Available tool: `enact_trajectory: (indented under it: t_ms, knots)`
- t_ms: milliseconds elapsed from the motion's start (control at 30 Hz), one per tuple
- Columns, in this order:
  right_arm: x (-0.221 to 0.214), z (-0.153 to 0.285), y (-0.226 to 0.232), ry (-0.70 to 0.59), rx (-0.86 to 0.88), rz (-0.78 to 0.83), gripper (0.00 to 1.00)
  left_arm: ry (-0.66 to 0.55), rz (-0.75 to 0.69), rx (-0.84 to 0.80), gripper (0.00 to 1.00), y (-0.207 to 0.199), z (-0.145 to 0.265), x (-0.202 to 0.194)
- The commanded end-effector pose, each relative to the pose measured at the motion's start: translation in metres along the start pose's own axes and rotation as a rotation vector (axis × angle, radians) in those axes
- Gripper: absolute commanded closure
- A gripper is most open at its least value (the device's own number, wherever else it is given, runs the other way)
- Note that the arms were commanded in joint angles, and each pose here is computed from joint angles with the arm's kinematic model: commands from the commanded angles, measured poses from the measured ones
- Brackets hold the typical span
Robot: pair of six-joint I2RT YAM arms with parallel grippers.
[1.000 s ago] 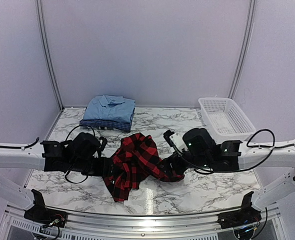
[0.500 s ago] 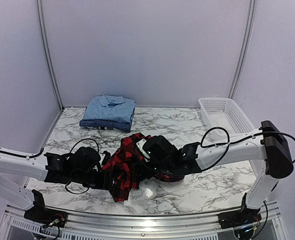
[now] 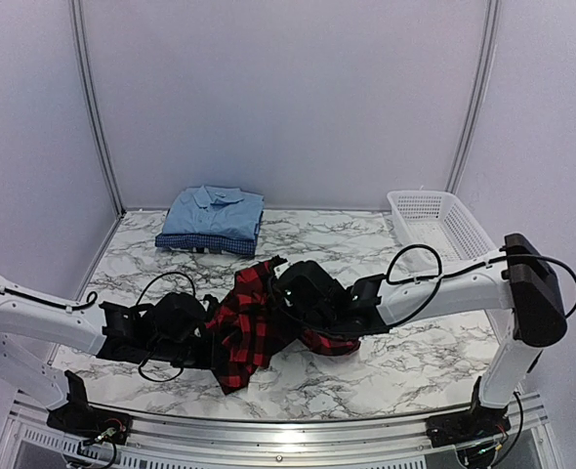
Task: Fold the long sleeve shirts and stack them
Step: Flatten out the crumpled shirt at the center of the board.
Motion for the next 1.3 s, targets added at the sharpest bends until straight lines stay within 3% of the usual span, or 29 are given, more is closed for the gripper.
enact_trajectory:
  t_ms: [0, 200, 500, 633, 800, 867, 933, 967, 1000, 1067, 1267]
  knots:
    - [0.017, 0.019, -0.022, -0.049, -0.069, -0.072, 1.0, -0.202, -0.004, 0.081, 1.0, -0.005, 0.035, 0.026]
    - [0.019, 0.046, -0.072, -0.043, -0.2, -0.145, 1.0, -0.492, -0.011, 0.234, 1.0, -0.009, 0.099, 0.064]
    - [0.01, 0.052, -0.184, -0.021, -0.411, -0.257, 1.0, -0.656, 0.061, 0.474, 1.0, 0.018, 0.145, 0.163]
    - [0.008, 0.031, -0.229, 0.013, -0.497, -0.277, 1.0, -0.658, 0.18, 0.544, 1.0, 0.053, 0.15, 0.196]
    - [0.024, 0.002, -0.251, 0.054, -0.482, -0.28, 0.99, -0.54, 0.346, 0.562, 1.0, 0.116, 0.129, 0.213]
    - [0.033, -0.003, -0.249, 0.069, -0.451, -0.268, 0.81, -0.501, 0.366, 0.537, 1.0, 0.129, 0.119, 0.217]
    - [0.039, -0.002, -0.242, 0.065, -0.416, -0.252, 0.52, -0.472, 0.368, 0.506, 0.83, 0.134, 0.113, 0.222]
    - [0.041, 0.001, -0.237, 0.064, -0.404, -0.238, 0.44, -0.469, 0.364, 0.494, 0.72, 0.133, 0.113, 0.223]
    - [0.042, 0.004, -0.232, 0.064, -0.394, -0.225, 0.39, -0.471, 0.361, 0.485, 0.52, 0.131, 0.115, 0.224]
    - [0.042, 0.011, -0.219, 0.07, -0.364, -0.206, 0.31, -0.489, 0.362, 0.475, 0.25, 0.129, 0.121, 0.222]
    - [0.022, 0.025, -0.146, 0.076, -0.171, -0.084, 0.25, -0.448, 0.374, 0.383, 0.18, 0.121, 0.123, 0.189]
Point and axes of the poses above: each gripper's point midway between its finger pads, its own z axis back along the fingers, its own y axis along the line the jaws close on, x = y × z, the point moved 9 cm from there along z, back along the fingers, and after that the axes turned 5 degrees about z, right-handed, at the moved point
